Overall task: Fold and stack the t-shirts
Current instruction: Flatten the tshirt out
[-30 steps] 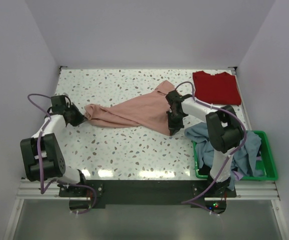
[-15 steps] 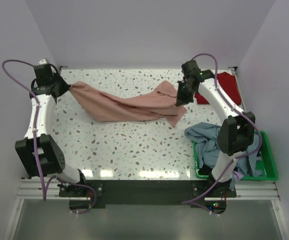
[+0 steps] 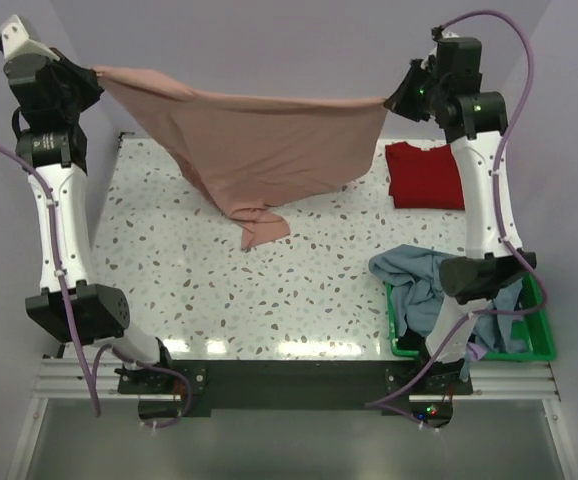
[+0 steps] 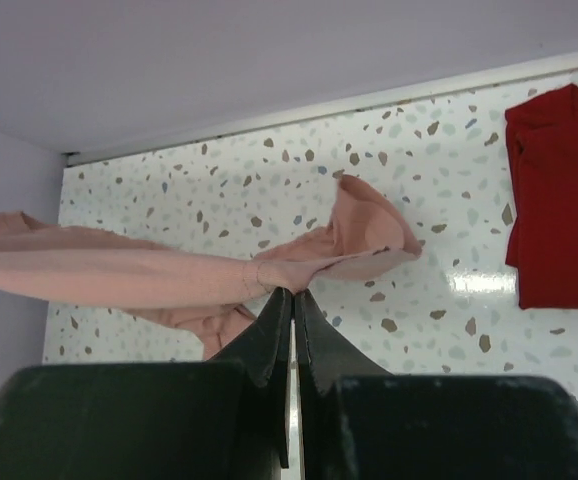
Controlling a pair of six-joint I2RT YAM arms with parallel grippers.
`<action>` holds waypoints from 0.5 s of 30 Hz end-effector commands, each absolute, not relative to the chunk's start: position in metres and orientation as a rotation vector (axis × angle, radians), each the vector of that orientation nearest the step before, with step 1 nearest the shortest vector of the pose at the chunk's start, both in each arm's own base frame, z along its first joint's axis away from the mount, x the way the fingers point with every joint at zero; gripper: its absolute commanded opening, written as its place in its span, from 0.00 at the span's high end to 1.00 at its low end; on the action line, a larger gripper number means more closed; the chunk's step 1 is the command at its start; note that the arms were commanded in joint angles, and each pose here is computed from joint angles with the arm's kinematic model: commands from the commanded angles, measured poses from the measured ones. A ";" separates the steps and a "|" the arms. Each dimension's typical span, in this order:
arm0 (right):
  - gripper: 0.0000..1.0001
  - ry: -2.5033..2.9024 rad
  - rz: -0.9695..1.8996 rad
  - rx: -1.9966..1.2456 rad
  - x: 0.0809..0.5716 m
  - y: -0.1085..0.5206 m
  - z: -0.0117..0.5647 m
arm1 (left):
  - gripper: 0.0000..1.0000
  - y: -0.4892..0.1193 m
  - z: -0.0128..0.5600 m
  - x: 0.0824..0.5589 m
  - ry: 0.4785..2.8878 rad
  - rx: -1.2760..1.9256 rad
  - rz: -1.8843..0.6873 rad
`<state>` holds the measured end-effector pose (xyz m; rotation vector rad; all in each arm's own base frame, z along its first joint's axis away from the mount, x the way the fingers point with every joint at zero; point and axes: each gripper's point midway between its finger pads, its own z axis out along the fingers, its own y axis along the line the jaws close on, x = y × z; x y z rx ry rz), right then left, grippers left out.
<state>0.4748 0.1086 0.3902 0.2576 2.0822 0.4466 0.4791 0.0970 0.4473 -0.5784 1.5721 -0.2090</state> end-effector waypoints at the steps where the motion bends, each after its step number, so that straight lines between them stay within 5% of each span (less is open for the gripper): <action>1: 1.00 1.811 0.473 0.194 0.445 0.101 0.475 | 1.00 0.081 0.570 0.427 1.241 -0.443 -0.248; 15: 1.00 1.298 0.532 0.190 0.327 0.073 0.627 | 1.00 0.040 0.737 0.223 0.667 -0.243 -0.183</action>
